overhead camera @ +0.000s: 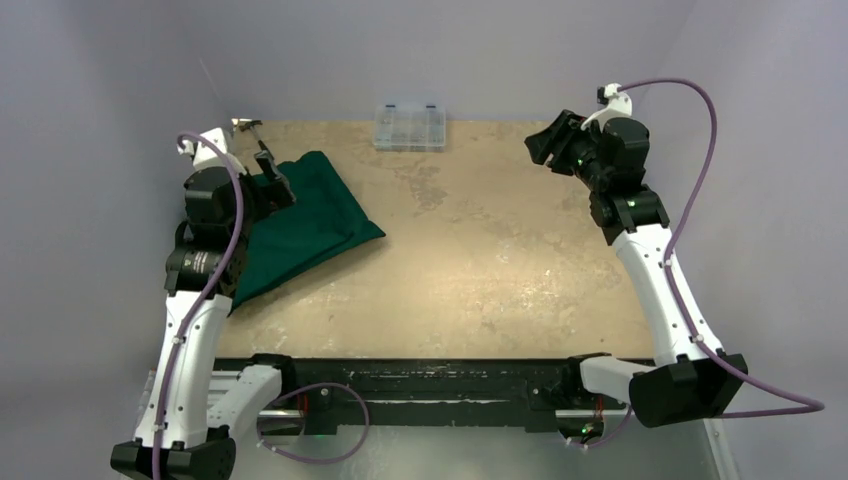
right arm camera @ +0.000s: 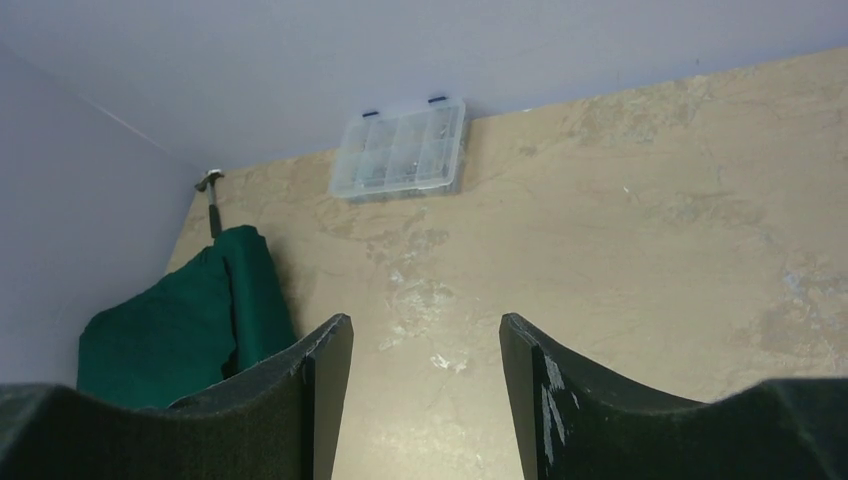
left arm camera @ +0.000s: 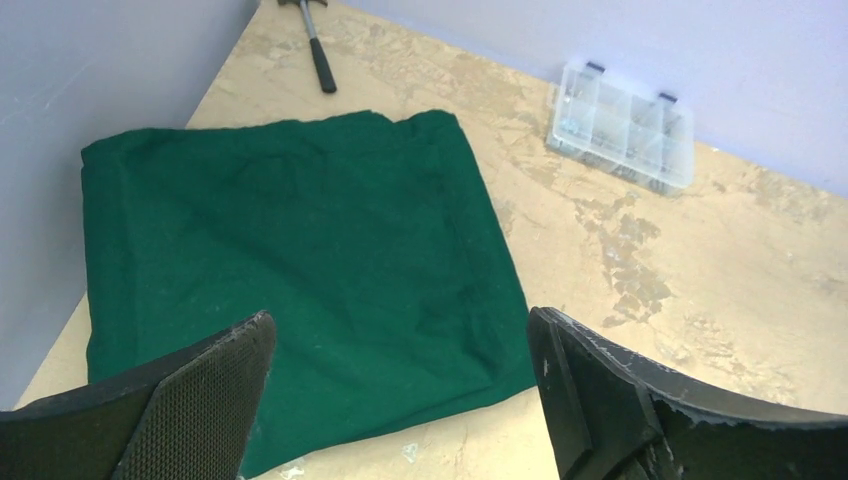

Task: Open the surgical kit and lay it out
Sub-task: Move the surgical kit at the center of the board.

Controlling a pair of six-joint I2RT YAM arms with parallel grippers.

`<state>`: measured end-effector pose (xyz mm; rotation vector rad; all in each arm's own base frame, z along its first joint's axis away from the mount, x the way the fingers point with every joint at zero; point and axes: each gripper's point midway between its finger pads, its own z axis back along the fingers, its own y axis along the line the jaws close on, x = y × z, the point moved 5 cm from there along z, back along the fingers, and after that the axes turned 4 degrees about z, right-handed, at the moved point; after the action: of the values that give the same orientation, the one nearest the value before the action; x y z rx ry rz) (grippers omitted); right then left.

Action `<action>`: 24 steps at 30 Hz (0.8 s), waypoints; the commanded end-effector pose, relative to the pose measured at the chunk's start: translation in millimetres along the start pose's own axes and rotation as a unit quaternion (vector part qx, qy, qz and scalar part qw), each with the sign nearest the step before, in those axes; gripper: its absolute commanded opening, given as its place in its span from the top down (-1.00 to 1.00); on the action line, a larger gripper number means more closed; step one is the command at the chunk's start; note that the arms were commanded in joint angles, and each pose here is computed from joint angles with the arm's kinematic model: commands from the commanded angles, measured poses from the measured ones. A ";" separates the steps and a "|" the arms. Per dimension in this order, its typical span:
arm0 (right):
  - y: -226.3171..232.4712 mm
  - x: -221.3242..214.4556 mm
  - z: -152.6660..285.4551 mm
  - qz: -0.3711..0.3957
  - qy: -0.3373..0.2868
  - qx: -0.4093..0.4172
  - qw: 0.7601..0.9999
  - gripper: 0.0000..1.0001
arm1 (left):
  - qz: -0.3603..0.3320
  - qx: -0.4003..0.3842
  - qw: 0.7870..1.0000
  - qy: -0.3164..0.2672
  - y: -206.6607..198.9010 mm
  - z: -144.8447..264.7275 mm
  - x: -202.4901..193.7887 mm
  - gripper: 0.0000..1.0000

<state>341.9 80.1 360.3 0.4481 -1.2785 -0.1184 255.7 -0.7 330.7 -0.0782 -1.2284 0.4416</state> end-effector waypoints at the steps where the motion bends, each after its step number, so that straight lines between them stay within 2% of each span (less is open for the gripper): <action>1: -0.5 2.8 0.8 -0.006 -0.007 -0.009 1.000 -0.20 | 0.002 -0.038 0.998 -0.043 -7.7 15.7 16.6 -0.95; 4: 2.6 -1.0 -2.7 -0.015 0.003 0.005 1.000 -0.21 | 0.000 -0.023 1.000 -0.018 0.3 11.1 -2.8 -0.97; 7: 7.5 -6.1 -6.4 -0.027 0.016 0.027 0.999 -0.21 | 0.004 0.051 0.999 -0.014 23.7 6.0 -20.1 -0.99; 12: 7.1 -8.5 -11.8 -0.036 0.022 0.028 0.999 -0.22 | -0.012 0.166 0.986 0.002 50.9 -0.3 -26.4 -0.99; 16: 2.2 -13.1 -15.0 -0.040 0.032 0.012 0.999 -0.22 | -0.033 0.224 0.974 0.025 66.9 -20.2 -27.6 -0.99; 21: 0.2 -16.2 -22.3 -0.047 0.047 0.005 0.998 -0.22 | 0.041 0.252 0.965 0.061 106.7 -57.2 -22.5 -0.99; 24: -2.7 -20.0 -22.3 -0.046 0.050 -0.002 0.998 -0.22 | 0.062 0.284 0.954 0.071 124.9 -69.9 -16.5 -0.99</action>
<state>358.0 90.0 328.7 0.5002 -1.1464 -0.1649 263.8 98.5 237.0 0.3356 -0.8759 0.7808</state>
